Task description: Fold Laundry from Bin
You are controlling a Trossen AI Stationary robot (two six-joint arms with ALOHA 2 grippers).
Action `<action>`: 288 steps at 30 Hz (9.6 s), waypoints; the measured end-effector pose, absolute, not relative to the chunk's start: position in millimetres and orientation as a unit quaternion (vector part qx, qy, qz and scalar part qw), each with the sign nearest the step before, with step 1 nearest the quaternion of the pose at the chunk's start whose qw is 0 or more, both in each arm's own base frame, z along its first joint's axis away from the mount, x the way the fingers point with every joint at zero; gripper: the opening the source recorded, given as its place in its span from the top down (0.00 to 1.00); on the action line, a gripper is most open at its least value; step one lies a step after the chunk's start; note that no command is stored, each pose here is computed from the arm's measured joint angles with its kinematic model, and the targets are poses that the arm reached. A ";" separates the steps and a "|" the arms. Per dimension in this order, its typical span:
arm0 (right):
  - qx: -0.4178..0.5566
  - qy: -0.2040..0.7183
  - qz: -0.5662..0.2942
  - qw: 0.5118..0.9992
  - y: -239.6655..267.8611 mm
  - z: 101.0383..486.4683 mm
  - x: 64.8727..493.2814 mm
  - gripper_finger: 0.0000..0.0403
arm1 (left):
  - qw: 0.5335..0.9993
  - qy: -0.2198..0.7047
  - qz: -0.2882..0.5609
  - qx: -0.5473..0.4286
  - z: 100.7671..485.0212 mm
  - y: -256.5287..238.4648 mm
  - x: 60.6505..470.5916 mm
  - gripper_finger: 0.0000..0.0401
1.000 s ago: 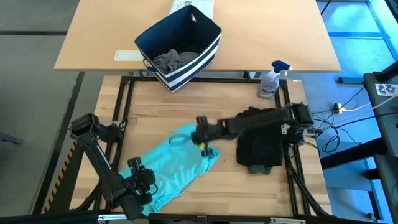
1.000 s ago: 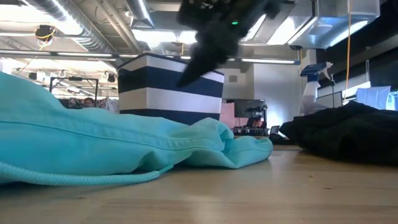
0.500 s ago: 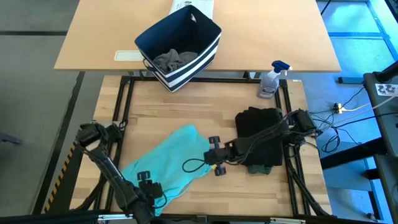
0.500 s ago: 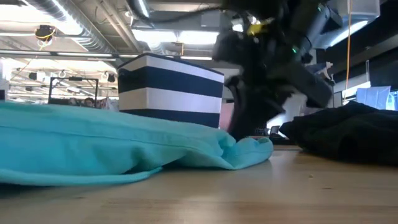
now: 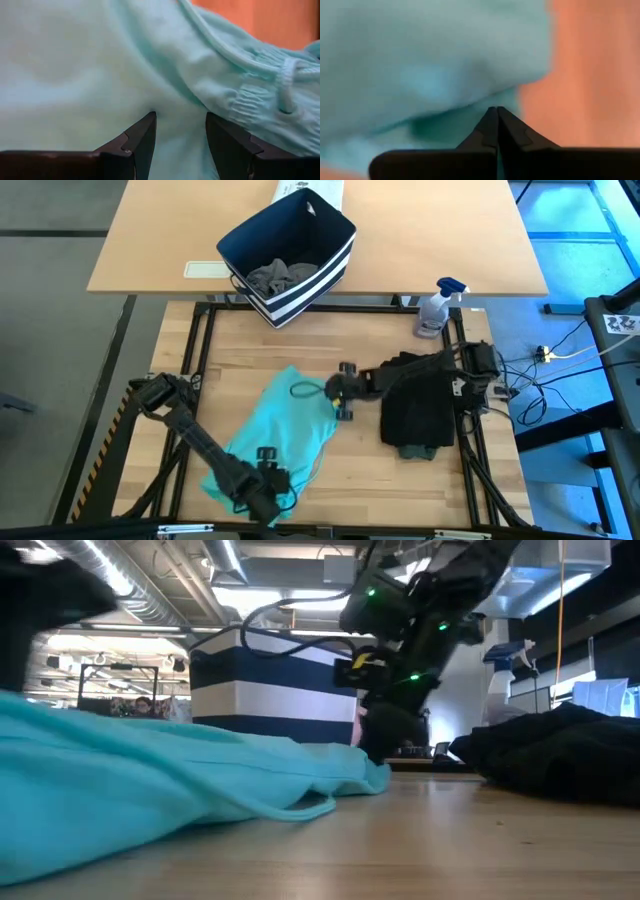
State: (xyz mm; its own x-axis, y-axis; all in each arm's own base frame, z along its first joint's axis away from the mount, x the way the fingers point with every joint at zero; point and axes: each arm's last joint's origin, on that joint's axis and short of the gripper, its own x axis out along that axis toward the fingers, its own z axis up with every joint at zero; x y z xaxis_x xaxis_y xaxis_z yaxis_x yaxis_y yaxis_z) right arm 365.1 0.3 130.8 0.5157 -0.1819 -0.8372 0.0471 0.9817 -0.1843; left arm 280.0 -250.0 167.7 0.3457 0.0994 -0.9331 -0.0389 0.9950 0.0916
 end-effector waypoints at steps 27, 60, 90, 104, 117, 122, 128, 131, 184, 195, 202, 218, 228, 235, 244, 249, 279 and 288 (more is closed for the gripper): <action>-0.119 0.359 0.048 0.924 115.9 176.0 354.9 1.00 | 0.846 0.491 0.187 0.095 222.4 -276.9 232.6 0.59; -0.073 0.441 -0.083 0.891 27.9 165.7 360.4 1.00 | 0.889 0.433 0.119 0.090 201.3 -261.5 286.9 0.59; -0.129 0.243 0.156 0.949 238.3 169.1 315.5 0.49 | 0.919 0.390 0.057 -0.024 173.7 -318.8 293.4 0.59; -0.189 0.247 0.070 0.948 254.9 139.8 326.6 0.29 | 0.907 0.392 0.153 -0.009 171.5 -268.4 330.8 0.59; -0.218 0.258 0.033 0.941 254.4 144.1 328.9 0.29 | 0.903 0.396 0.162 0.045 206.9 -275.4 328.4 0.59; -0.203 0.258 0.029 0.944 254.4 144.2 329.0 0.29 | 0.894 0.413 0.174 0.026 197.9 -269.4 329.3 0.59; -0.197 0.260 0.027 0.945 254.3 143.8 328.8 0.29 | 0.880 0.433 0.195 0.032 178.5 -260.2 337.0 0.59; -0.197 0.260 0.026 0.945 254.3 144.1 328.9 0.29 | 0.873 0.439 0.208 0.038 173.4 -251.9 343.0 0.59; -0.196 0.313 -0.189 0.910 225.8 142.0 308.5 0.25 | 0.871 0.396 0.255 0.139 218.6 -192.8 385.4 1.00; -0.180 0.301 -0.253 0.902 195.3 144.0 329.3 0.25 | 0.877 0.418 0.203 0.123 217.9 -212.6 376.4 1.00; -0.181 0.295 -0.250 0.904 193.4 145.8 334.2 0.25 | 0.877 0.434 0.182 0.098 216.7 -216.2 374.8 1.00; -0.181 0.283 -0.185 0.924 201.6 151.9 343.7 0.59 | 0.878 0.434 0.184 0.085 216.6 -216.3 375.0 1.00; -0.157 0.297 -0.167 0.927 190.6 152.8 353.2 0.96 | 0.878 0.432 0.183 0.091 219.3 -219.4 371.0 0.87; -0.122 0.293 -0.169 0.933 176.4 165.8 371.4 0.94 | 0.893 0.405 0.189 0.048 247.9 -232.2 346.0 0.77; -0.096 0.295 -0.155 0.938 170.3 170.8 378.7 0.93 | 0.898 0.396 0.188 -0.035 208.5 -282.8 330.5 0.79; -0.091 0.294 -0.156 0.939 170.3 170.9 378.8 0.93 | 0.906 0.365 0.212 -0.043 203.5 -289.0 327.7 0.83; -0.074 0.299 -0.136 0.942 167.1 171.0 382.0 0.93 | 0.855 0.450 0.247 -0.074 183.8 -260.6 341.4 0.32; -0.064 0.298 -0.139 0.942 162.9 171.1 384.1 0.93 | 0.841 0.458 0.257 -0.133 182.6 -255.2 347.8 0.32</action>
State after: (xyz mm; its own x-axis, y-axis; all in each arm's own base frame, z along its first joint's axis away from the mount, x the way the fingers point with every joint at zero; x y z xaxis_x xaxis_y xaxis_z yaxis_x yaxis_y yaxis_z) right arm 384.1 162.9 171.1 0.7831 -0.3012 -0.5440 0.2243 0.9528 -0.2047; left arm 347.8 -255.2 182.6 0.4489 0.3111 -0.8376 -0.5542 0.8323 0.0121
